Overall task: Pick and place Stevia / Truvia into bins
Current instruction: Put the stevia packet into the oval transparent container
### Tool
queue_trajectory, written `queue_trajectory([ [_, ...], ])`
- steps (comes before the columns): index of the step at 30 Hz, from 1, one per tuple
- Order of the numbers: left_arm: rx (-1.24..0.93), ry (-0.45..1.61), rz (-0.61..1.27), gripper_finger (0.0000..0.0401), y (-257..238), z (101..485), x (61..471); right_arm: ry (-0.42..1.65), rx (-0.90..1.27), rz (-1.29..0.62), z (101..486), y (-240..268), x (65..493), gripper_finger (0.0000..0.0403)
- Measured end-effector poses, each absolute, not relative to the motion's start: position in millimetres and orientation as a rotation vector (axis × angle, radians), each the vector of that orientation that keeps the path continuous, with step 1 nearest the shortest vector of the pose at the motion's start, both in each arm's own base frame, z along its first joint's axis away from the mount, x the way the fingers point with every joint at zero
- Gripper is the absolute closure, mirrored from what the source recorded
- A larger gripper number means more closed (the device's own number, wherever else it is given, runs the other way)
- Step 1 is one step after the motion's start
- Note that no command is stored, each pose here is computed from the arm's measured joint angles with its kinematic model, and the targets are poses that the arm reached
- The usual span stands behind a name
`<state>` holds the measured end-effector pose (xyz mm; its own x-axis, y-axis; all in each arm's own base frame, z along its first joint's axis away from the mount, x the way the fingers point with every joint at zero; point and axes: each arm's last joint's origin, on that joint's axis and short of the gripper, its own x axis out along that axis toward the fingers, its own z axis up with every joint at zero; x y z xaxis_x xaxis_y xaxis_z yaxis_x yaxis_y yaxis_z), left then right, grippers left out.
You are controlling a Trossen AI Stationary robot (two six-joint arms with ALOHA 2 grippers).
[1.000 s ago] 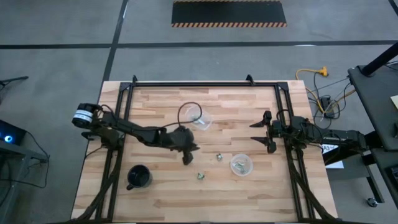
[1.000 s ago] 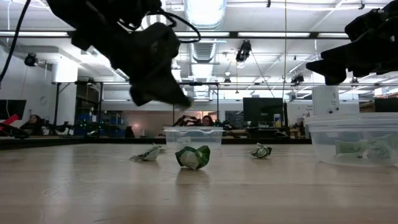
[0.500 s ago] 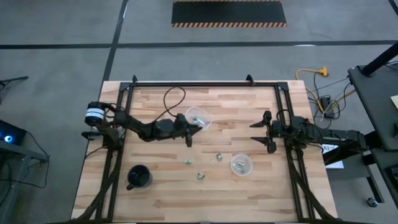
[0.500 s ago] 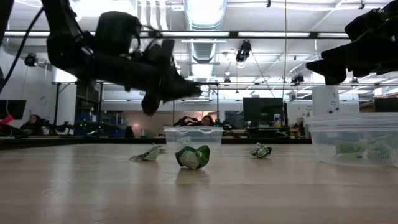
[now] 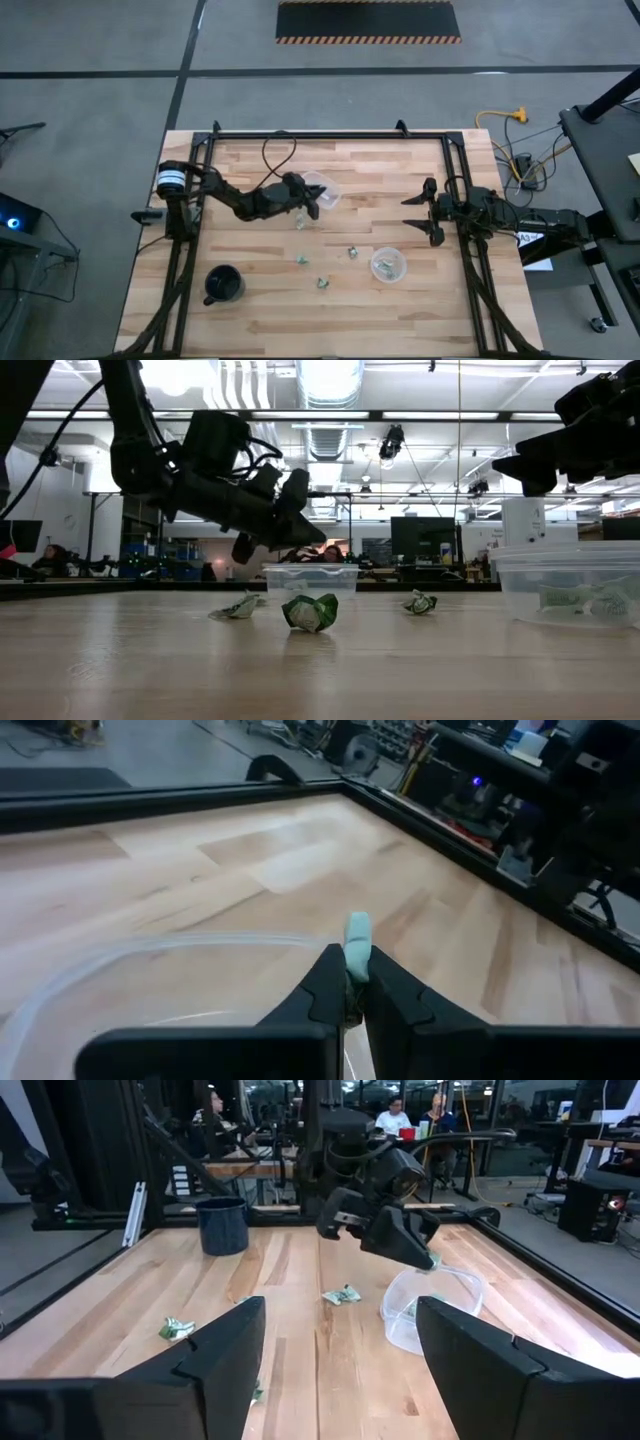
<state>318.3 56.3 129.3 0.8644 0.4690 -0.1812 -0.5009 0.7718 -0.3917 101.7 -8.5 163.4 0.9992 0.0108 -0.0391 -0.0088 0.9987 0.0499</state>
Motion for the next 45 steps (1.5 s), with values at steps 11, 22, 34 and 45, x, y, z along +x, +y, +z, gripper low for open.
queue_trajectory([
  [11,-0.377,0.060,0.528,0.0346,58,138,321,0.039,0.050,0.010,163,-8,102,0.0154],
  [22,-0.263,0.075,0.499,0.0338,58,142,322,0.039,0.050,0.010,163,-8,102,0.0150],
  [34,-0.262,0.077,0.488,0.0337,57,142,322,0.039,0.050,0.010,163,-8,102,0.0156],
  [45,-0.262,0.077,0.486,0.0337,57,142,322,0.039,0.050,0.010,163,-8,102,0.0149],
])
